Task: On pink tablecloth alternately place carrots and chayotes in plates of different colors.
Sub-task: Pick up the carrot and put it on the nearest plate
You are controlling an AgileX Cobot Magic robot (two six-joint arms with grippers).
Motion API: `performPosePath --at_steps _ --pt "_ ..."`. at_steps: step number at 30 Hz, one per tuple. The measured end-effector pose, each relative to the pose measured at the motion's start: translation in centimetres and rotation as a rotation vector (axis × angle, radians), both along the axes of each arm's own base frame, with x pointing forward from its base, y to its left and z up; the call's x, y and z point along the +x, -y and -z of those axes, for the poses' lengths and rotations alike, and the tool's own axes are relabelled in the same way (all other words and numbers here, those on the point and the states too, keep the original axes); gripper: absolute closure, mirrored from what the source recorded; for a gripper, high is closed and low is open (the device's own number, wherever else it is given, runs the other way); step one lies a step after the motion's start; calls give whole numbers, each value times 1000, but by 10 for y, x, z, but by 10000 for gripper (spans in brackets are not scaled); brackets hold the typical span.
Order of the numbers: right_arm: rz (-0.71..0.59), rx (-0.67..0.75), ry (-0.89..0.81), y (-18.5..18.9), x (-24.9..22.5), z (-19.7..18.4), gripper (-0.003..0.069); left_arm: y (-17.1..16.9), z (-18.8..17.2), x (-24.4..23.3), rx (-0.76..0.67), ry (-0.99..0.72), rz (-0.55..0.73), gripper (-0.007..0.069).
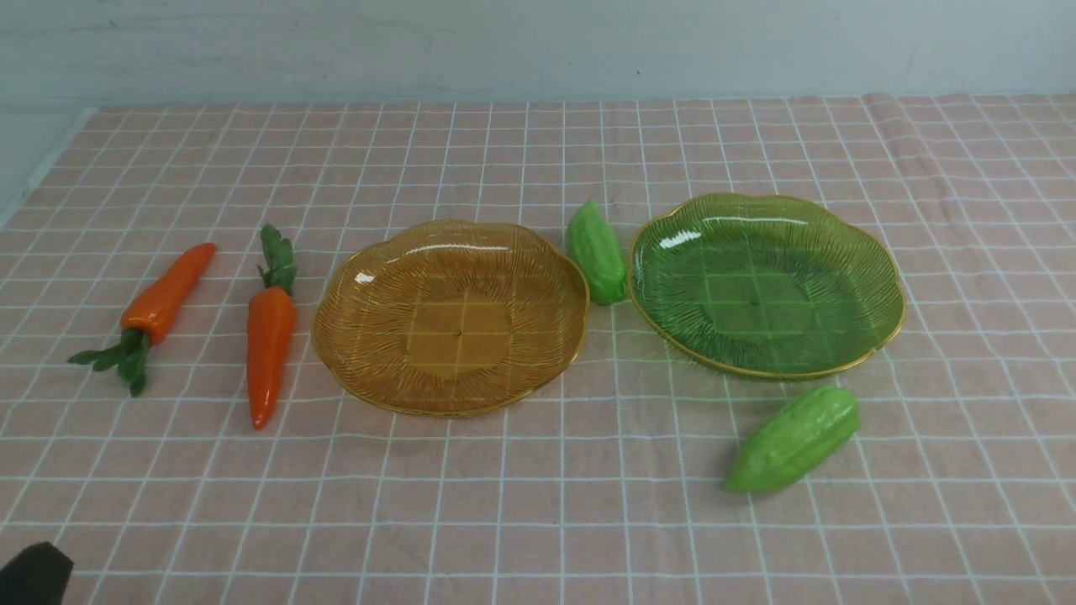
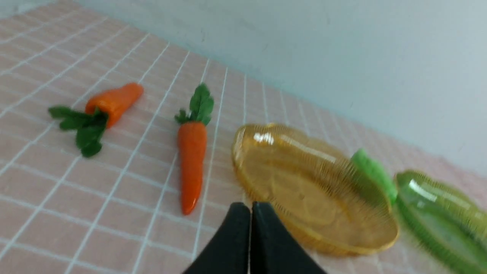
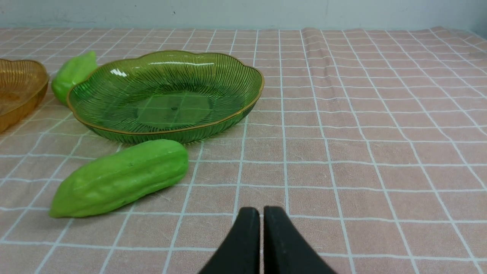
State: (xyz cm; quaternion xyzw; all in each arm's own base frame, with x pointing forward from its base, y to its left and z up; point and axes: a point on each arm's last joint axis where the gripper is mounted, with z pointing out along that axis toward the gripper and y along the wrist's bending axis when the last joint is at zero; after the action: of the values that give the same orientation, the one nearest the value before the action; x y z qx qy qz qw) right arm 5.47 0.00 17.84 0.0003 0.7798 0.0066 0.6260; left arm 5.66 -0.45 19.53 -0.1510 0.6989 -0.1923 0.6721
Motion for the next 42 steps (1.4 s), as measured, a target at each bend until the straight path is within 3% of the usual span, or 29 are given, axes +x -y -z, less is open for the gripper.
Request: performPosePath --at_steps 7,9,12,16,21,25,31,36,39,42 --pt "5 -5 12 1 0 -1 650 -10 -38 -7 -98 426 -98 634" --pt "6 115 68 -1 1 -6 650 -12 -48 -11 -129 493 -102 634" --pt "17 416 228 -2 2 -21 650 -9 -75 -16 -125 499 -74 634" --pt "40 654 332 1 2 -30 650 -3 -111 -12 -65 301 -16 634" --pt "47 693 367 3 1 -33 650 7 -133 30 99 -315 75 634" --pt "51 699 417 4 0 -37 650 10 -120 56 162 -640 139 634" --pt "39 696 458 5 -2 -50 650 12 -91 91 200 -933 197 634" --pt "-29 625 410 -2 -11 -95 650 13 -82 121 229 -1027 225 634" --pt "-57 476 279 -8 -7 -139 650 15 -85 148 235 -1055 233 634" --pt "-88 310 27 -14 11 -168 650 16 -87 176 237 -1071 236 634"
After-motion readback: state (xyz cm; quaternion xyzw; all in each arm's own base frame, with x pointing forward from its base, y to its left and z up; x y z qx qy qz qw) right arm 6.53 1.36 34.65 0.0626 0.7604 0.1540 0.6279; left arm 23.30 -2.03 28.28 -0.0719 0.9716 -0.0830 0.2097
